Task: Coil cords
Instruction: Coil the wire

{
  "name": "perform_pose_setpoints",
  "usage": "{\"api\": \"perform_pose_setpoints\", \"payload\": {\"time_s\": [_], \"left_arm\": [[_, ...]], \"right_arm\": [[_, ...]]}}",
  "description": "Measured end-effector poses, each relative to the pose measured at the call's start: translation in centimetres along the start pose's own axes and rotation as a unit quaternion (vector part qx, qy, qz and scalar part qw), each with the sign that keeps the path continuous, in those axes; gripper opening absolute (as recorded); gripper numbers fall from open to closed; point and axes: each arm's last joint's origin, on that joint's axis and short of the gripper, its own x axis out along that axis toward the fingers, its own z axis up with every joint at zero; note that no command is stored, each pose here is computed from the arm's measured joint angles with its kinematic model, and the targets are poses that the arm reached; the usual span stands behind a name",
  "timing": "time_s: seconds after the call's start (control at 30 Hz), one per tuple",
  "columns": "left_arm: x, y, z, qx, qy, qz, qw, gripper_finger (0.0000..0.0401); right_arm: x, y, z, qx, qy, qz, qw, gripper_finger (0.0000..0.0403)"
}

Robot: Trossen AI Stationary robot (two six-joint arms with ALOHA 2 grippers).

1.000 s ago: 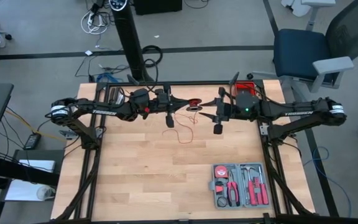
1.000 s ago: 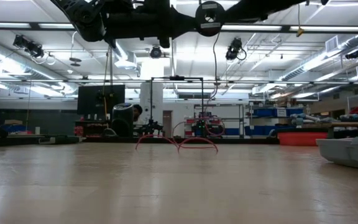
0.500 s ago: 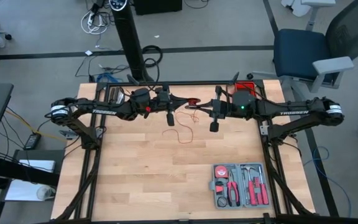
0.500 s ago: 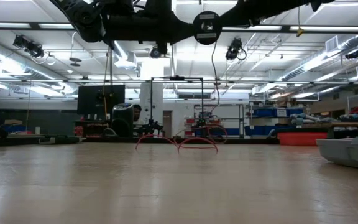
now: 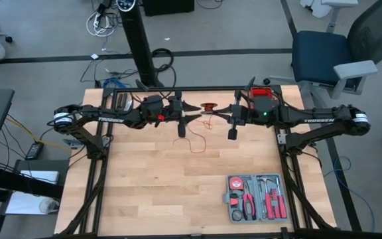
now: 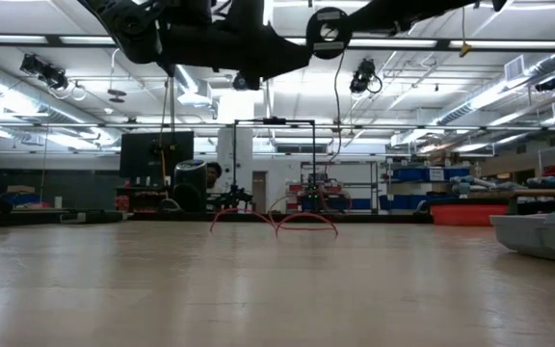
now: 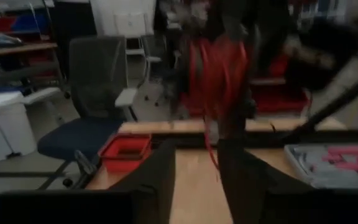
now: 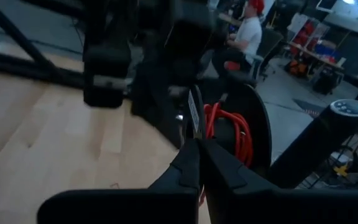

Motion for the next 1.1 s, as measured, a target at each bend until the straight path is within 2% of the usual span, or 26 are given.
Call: {"api": "perform_pose_setpoints", "payload": {"time_s": [0.1,0.2,0.4,0.7,0.83,1.0,1.1], "left_arm": [[0.0,-0.1,-0.2,0.001,0.011,-0.003,1.000,0.0150],[0.0,-0.1,-0.3,-0.014,0.014,-0.012,1.000,0.0159],[0.1,-0.2,-0.5,-0.053,0.014,-0.016,0.998,0.0161],[0.9,-0.4,-1.2,-0.092,0.001,-0.019,0.996,0.0161],[1.0,-0.2,-1.6,-0.098,0.008,0.006,0.995,0.0161],[0.9,0.0,-1.7,-0.096,0.013,0.057,0.994,0.0136],[0.9,0.0,-1.9,-0.091,0.026,0.060,0.994,0.0079]], "right_arm": [[-0.5,-0.2,0.5,0.003,-0.024,-0.003,1.000,0.0001],[-0.6,-0.6,1.0,-0.007,-0.053,-0.015,0.998,0.0001],[-0.1,-1.5,1.7,-0.016,-0.105,-0.035,0.994,0.0000],[2.3,-1.8,0.8,-0.041,-0.120,-0.039,0.991,0.0000],[3.1,-1.7,0.6,-0.044,-0.127,-0.040,0.990,0.0000],[3.2,-1.7,0.6,-0.043,-0.134,-0.043,0.989,0.0000],[3.2,-1.7,0.6,-0.043,-0.134,-0.043,0.989,0.0000]]}}
